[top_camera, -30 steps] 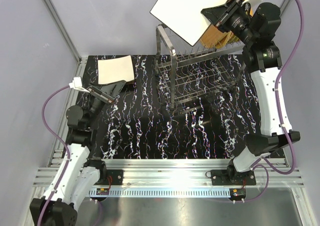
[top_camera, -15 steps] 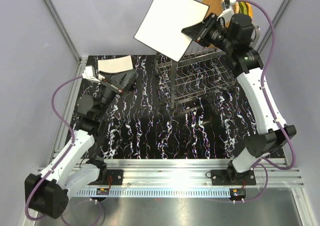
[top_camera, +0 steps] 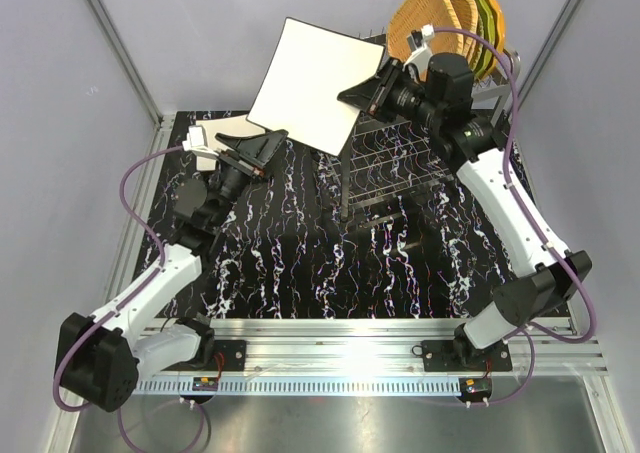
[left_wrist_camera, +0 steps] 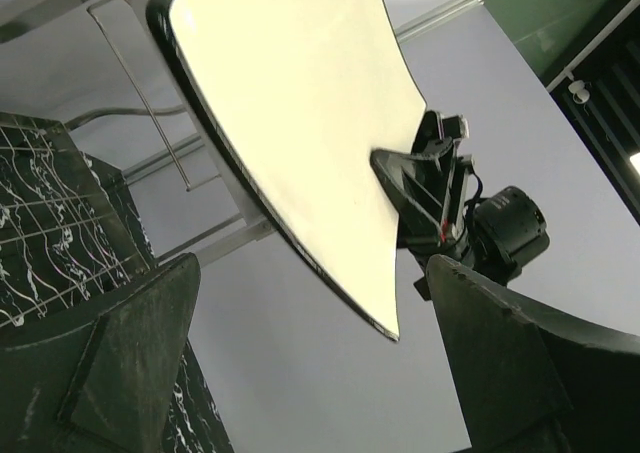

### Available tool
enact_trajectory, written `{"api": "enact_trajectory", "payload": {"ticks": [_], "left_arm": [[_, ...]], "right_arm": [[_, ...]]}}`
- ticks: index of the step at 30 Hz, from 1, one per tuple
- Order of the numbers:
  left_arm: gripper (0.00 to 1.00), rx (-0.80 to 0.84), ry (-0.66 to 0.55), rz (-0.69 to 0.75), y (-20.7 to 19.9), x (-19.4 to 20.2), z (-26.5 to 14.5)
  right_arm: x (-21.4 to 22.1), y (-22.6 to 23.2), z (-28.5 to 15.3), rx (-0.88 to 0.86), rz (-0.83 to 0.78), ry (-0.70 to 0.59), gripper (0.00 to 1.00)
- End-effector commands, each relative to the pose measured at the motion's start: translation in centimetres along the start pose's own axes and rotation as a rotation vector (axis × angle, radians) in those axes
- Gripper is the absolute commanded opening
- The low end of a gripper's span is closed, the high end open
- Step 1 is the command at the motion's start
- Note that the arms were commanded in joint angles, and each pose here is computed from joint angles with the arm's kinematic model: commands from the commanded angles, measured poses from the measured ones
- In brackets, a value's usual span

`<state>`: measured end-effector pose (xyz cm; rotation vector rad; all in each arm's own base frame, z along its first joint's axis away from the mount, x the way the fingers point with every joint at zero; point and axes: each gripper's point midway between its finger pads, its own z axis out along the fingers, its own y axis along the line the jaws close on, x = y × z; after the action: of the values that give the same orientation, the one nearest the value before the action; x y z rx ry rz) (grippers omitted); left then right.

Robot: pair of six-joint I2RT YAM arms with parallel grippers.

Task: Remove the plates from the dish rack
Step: Pass the plate from the right arm to the left

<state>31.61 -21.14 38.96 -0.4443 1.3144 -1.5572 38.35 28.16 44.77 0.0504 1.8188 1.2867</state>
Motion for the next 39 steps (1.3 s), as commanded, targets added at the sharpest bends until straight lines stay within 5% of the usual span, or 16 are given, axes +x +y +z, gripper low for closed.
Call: {"api": "enact_trajectory", "payload": {"ticks": [1, 24, 27, 34, 37, 39], "left_arm": [[0.99, 0.122, -0.094, 0.02, -4.0, -2.1, 0.8], [0.62, 0.236, -0.128, -0.081, -4.0, -2.0, 0.9], [0.52, 0.234, -0.12, -0.076, -3.9, -1.9, 0.9], [0.0, 0.237, -0.111, -0.088, -3.6, -1.6, 0.6], [0.0, 0.235, -0.107, -0.095, -3.5, -1.5, 0.4], [0.0, 0.243, -0.112, -0.1, -3.5, -1.6, 0.2]], "right_arm": [[-3.7, 11.0, -5.1, -0.322, -0.114, -0.172, 0.0], [0.4, 10.0, -4.0, -0.354, -0.165, -0.124, 0.0], [0.9, 9.9, -3.7, -0.357, -0.162, -0.11, 0.0], [1.4, 9.6, -3.7, -0.35, -0.17, -0.102, 0.0], [1.7, 9.3, -3.8, -0.34, -0.182, -0.101, 0.02], [1.7, 9.2, -3.9, -0.337, -0.195, -0.104, 0.16]]}}
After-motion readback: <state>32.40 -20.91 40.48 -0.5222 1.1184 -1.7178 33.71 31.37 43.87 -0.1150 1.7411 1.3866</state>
